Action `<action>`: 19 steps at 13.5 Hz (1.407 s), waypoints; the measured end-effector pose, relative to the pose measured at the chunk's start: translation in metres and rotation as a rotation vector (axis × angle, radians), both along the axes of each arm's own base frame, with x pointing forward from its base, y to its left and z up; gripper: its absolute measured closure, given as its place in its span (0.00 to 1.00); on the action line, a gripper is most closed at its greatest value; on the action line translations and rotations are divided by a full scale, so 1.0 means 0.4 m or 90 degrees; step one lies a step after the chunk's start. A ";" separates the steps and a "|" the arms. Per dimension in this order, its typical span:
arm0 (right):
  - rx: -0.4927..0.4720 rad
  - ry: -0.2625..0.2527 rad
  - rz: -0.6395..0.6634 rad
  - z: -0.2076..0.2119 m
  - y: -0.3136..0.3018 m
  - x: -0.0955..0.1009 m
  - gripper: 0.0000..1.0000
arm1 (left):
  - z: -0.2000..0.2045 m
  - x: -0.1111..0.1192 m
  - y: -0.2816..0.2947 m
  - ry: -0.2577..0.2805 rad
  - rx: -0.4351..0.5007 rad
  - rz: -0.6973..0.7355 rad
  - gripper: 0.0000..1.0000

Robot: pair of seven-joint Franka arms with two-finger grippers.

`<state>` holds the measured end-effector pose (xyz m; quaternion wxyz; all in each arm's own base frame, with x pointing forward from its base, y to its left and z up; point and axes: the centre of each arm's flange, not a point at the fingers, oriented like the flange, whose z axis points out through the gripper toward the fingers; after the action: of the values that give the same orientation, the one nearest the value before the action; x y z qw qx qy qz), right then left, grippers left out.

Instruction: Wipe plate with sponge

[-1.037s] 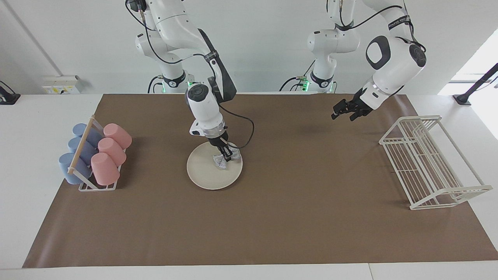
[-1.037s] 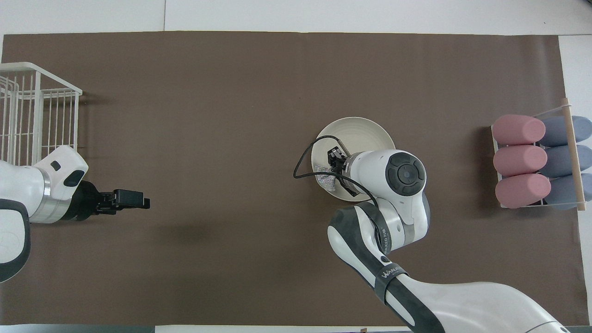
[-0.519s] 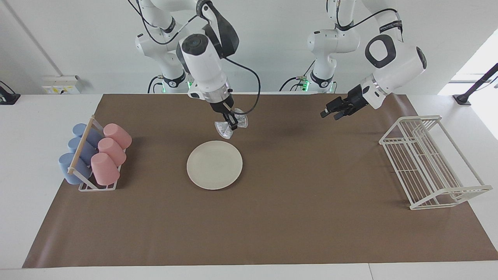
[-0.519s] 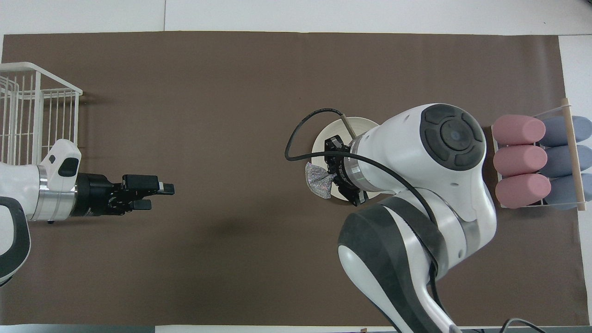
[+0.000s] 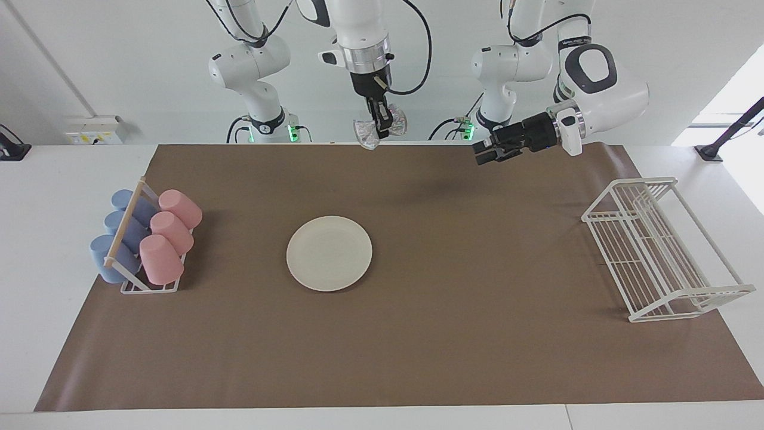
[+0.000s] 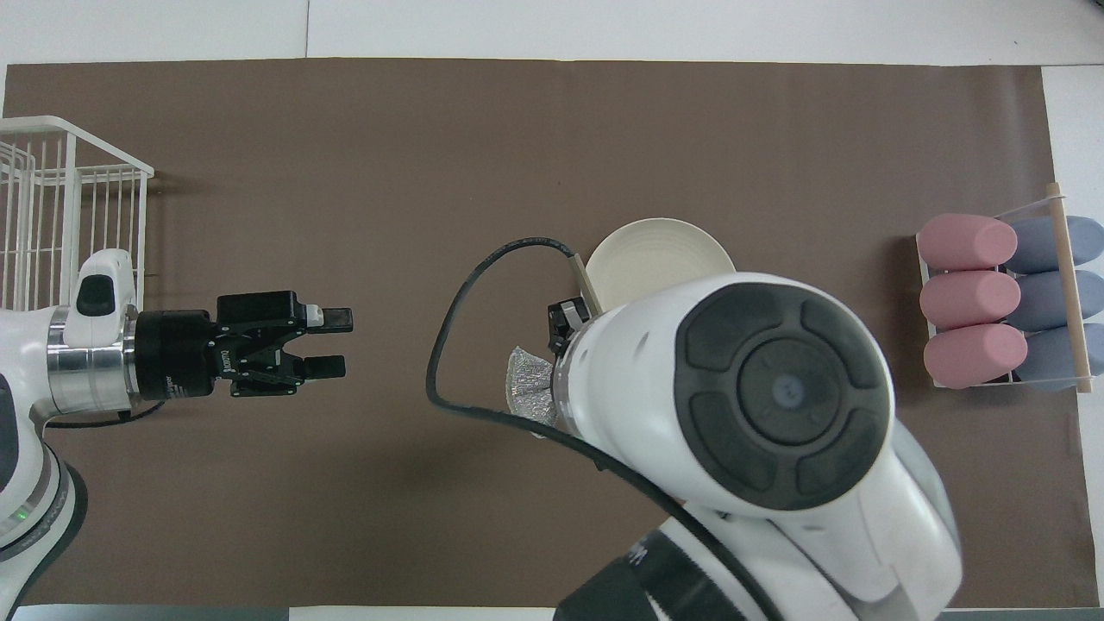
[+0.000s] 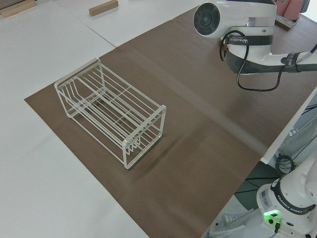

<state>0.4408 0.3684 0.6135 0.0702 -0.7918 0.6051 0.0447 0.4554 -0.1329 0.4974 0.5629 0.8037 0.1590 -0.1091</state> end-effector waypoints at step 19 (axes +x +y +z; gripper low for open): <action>-0.031 -0.012 -0.026 -0.027 0.099 -0.059 0.90 | 0.022 -0.116 -0.184 0.095 -0.068 -0.058 0.31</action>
<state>0.4171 0.4082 0.6029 0.0571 -0.7812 0.6212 0.0213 0.4090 -0.2066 0.5060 0.5862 0.7683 0.1582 -0.2026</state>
